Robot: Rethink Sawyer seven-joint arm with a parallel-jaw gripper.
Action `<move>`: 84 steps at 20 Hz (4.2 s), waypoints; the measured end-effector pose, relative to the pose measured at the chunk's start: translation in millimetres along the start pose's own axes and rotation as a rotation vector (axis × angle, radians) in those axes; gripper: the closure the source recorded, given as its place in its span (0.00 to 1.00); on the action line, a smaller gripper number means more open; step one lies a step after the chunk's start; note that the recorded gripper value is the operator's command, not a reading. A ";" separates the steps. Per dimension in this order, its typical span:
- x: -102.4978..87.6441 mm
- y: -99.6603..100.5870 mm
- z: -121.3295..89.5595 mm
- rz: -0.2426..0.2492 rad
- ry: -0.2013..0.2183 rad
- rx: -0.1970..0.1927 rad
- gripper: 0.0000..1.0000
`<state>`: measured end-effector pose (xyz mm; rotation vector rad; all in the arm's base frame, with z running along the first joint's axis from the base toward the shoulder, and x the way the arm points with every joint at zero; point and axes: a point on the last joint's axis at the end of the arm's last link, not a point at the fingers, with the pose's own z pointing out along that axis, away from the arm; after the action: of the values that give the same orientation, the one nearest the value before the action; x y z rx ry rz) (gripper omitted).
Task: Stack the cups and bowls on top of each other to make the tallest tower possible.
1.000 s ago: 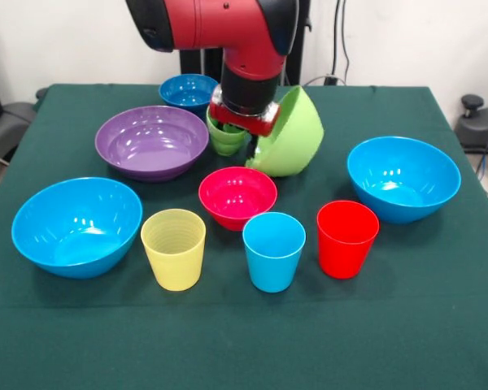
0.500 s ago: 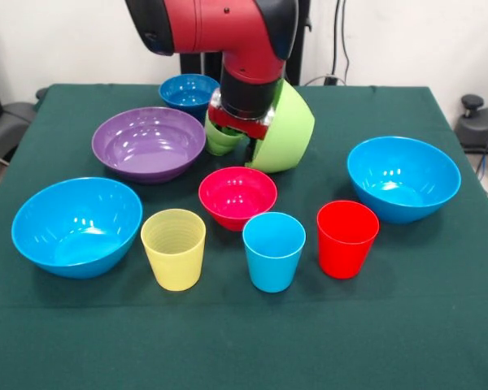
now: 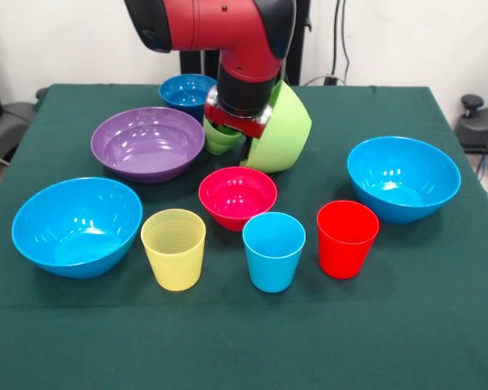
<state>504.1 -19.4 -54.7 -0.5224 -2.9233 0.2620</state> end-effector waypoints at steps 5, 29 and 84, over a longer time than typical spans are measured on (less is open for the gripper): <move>-2.4 -2.0 -3.2 0.003 -0.007 0.002 0.00; -46.4 -19.7 -98.5 0.118 -0.104 -0.002 0.00; -38.8 14.2 -124.5 0.061 -0.118 0.005 0.00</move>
<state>567.9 -2.2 58.5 -0.6162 -3.0223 0.3188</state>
